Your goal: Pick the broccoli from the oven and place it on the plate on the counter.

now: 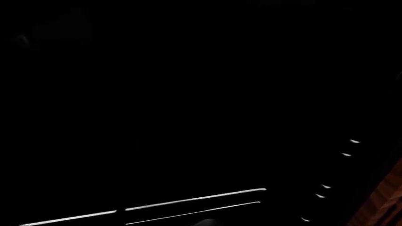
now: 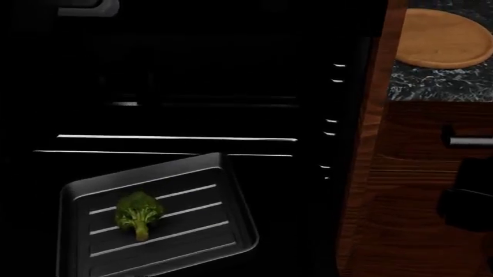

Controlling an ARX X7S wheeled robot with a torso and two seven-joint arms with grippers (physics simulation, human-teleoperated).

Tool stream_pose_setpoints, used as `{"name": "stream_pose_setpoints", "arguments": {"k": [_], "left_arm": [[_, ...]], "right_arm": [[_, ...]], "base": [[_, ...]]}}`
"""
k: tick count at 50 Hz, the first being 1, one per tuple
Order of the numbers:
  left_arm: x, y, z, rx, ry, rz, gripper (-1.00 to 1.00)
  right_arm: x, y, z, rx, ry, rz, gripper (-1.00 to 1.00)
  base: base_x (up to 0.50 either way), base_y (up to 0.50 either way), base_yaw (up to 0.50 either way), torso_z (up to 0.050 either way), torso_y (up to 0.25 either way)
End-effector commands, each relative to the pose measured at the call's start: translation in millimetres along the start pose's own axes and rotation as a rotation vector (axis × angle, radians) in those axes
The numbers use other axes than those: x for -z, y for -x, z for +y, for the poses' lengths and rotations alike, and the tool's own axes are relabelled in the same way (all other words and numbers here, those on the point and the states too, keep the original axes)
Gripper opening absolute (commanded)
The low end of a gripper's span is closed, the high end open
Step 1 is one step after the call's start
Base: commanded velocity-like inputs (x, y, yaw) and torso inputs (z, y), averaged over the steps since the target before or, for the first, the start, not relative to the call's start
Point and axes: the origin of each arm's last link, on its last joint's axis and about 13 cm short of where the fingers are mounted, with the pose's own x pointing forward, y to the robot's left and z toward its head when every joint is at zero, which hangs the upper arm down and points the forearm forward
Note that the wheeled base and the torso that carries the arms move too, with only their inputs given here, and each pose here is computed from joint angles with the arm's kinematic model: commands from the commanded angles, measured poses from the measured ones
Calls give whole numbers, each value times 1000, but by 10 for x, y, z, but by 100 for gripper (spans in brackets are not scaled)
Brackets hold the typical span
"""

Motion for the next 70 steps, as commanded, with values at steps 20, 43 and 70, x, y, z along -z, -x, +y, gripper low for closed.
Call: {"name": "stream_pose_setpoints", "arguments": {"k": [20,43,70], "left_arm": [[66,-9,10,-21,-9,6,100],[620,-67,132,-73,27,154,100],[962,-176,189,-182,53,303,100]], "right_arm": [[3,30,-9,11,-29,4,100],[49,4,15,3,-43,14,100],[146,-35,-7,4,-62,38,100]], "base": [[93,0,0,0,0],[0,0,0,0,0],[0,0,0,0,0]]}}
